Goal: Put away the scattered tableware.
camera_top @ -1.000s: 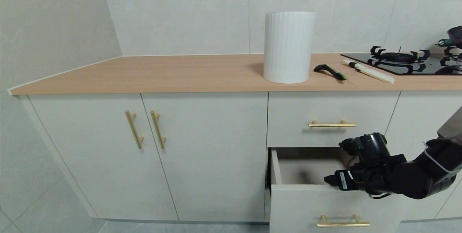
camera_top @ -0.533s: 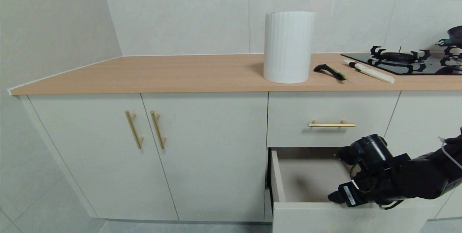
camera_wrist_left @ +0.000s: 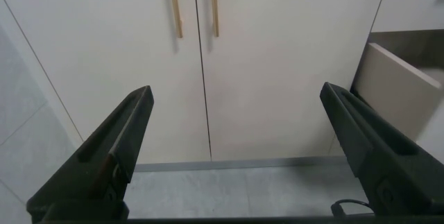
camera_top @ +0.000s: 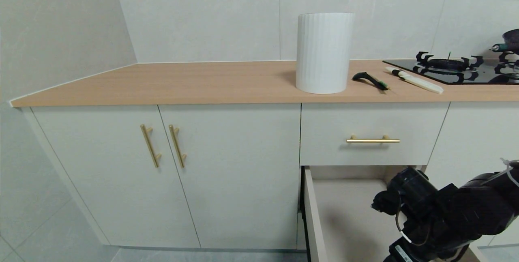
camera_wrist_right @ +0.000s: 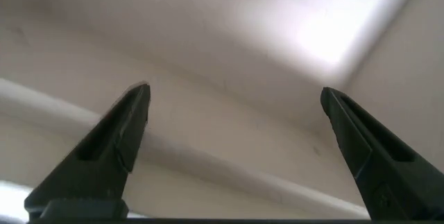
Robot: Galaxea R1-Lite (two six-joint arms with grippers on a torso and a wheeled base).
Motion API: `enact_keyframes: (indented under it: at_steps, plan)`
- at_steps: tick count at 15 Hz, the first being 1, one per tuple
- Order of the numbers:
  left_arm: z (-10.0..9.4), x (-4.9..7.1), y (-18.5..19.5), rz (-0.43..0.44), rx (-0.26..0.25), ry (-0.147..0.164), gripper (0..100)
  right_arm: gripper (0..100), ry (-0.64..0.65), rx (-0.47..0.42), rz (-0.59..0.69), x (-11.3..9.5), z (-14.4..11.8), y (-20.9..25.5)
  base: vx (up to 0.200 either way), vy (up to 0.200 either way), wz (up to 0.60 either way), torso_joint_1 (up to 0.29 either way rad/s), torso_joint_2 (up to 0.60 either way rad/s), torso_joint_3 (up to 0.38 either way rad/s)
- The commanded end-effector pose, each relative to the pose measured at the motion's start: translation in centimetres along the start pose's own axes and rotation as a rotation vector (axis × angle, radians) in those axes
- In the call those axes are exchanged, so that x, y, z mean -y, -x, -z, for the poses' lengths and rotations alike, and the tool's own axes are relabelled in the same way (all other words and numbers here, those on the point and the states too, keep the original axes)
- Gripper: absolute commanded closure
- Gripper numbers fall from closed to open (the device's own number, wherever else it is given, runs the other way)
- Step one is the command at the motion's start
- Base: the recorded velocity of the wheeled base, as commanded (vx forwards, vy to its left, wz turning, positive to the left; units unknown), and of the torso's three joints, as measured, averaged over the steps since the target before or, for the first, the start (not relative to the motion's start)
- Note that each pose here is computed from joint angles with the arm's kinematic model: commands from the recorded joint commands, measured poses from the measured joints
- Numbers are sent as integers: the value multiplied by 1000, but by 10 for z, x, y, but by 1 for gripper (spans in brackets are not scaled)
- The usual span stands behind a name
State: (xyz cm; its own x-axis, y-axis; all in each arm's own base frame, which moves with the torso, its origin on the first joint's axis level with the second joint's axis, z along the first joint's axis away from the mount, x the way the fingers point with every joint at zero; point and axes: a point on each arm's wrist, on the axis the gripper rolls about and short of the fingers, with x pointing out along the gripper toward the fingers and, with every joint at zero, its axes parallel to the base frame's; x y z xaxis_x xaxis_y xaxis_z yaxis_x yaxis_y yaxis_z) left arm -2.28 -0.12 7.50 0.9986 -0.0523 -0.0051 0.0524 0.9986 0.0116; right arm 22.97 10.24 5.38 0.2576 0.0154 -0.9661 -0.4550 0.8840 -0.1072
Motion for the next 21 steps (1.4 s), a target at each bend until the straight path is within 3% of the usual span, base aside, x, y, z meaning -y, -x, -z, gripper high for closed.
enact_keyframes:
  at_steps: [1,5,6,8,11,15,21]
  plan:
    - [0,0,0,0,1,0,0,0,72,-63,-11,-5,9,8,0,0,0,0,0,0]
    - [0,0,0,0,1,0,0,0,98,-79,-17,-10,11,12,0,0,0,0,0,0]
    - [0,0,0,0,1,0,0,0,78,-45,-11,-9,2,15,0,0,0,0,0,0]
    - [0,0,0,0,-1,0,0,0,-100,75,-10,-6,-17,29,0,0,0,0,0,0]
    - [0,0,0,0,1,0,0,0,-262,240,-33,3,-28,57,0,0,0,0,0,0]
    - [0,0,0,0,-1,0,0,0,-301,346,-29,13,-27,78,0,0,0,0,0,0]
    - [0,0,0,0,1,0,0,0,-320,372,-15,19,-27,83,0,0,0,9,-35,-29]
